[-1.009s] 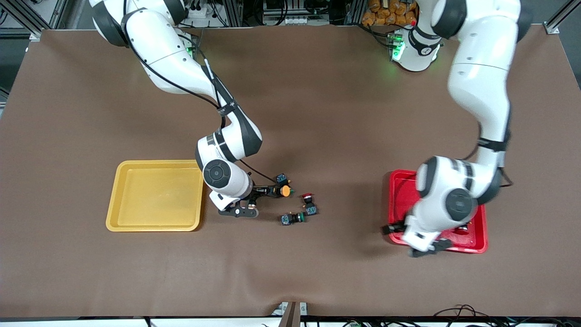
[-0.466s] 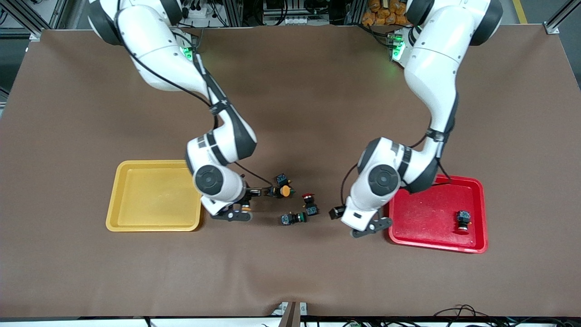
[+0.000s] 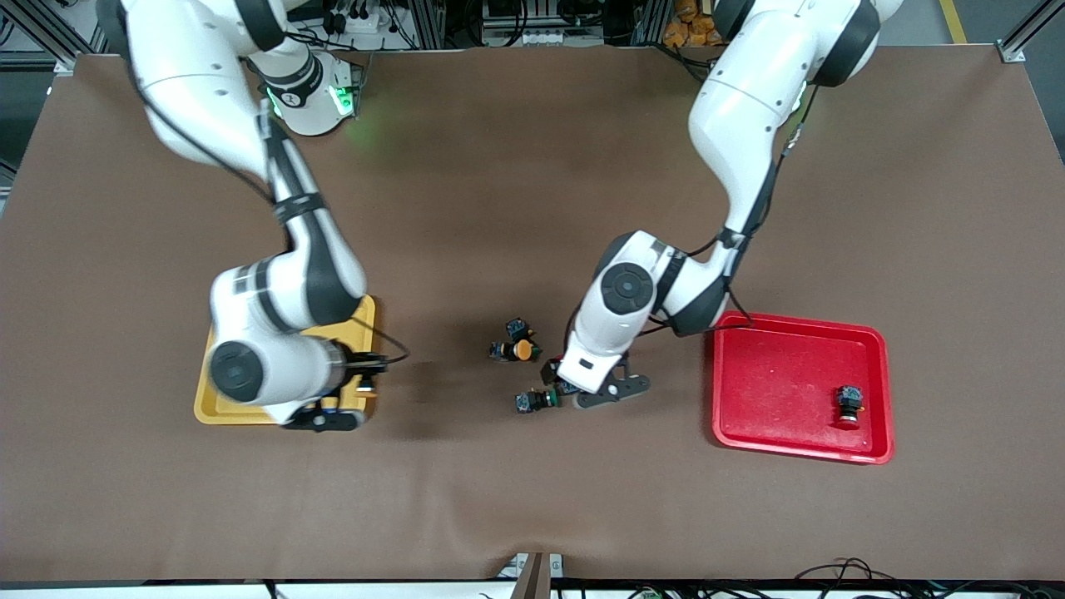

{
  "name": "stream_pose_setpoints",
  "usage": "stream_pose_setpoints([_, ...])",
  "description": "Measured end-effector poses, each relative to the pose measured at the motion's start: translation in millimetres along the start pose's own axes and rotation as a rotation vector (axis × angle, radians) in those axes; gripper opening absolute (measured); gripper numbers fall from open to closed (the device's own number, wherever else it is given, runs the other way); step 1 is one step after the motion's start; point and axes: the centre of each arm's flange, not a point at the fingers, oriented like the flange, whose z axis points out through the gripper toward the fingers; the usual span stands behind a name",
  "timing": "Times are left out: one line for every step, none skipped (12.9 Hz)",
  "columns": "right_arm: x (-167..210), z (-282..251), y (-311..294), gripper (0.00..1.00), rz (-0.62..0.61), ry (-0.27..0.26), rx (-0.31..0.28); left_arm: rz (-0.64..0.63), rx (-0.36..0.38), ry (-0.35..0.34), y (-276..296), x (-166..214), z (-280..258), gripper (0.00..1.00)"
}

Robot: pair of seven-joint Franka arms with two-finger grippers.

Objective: Place red and yellow buttons in trays

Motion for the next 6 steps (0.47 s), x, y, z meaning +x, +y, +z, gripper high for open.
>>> stream_pose_setpoints([4, 2, 23, 0.33, 0.009, -0.013, 0.006, 0.009, 0.007, -0.001, 1, -6, 9, 1.00])
stream_pose_setpoints([6, 6, 41, 0.33, 0.023, -0.023, 0.007, 0.019, 0.020, -0.001, 1, -12, 18, 1.00])
stream_pose_setpoints([7, 9, 55, 0.33, 0.035, -0.030, 0.001, 0.031, 0.037, 0.004, 2, -17, 25, 1.00])
stream_pose_setpoints([8, 12, 64, 0.33, 0.043, -0.037, -0.006, 0.045, 0.054, 0.012, 3, -23, 31, 1.00])
stream_pose_setpoints([8, 15, 75, 0.33, 0.041, -0.047, -0.010, 0.058, 0.064, 0.019, 5, -28, 35, 1.00])
stream_pose_setpoints([9, 18, 89, 0.33, 0.023, -0.055, -0.012, 0.066, 0.068, 0.024, 8, -32, 36, 0.92])
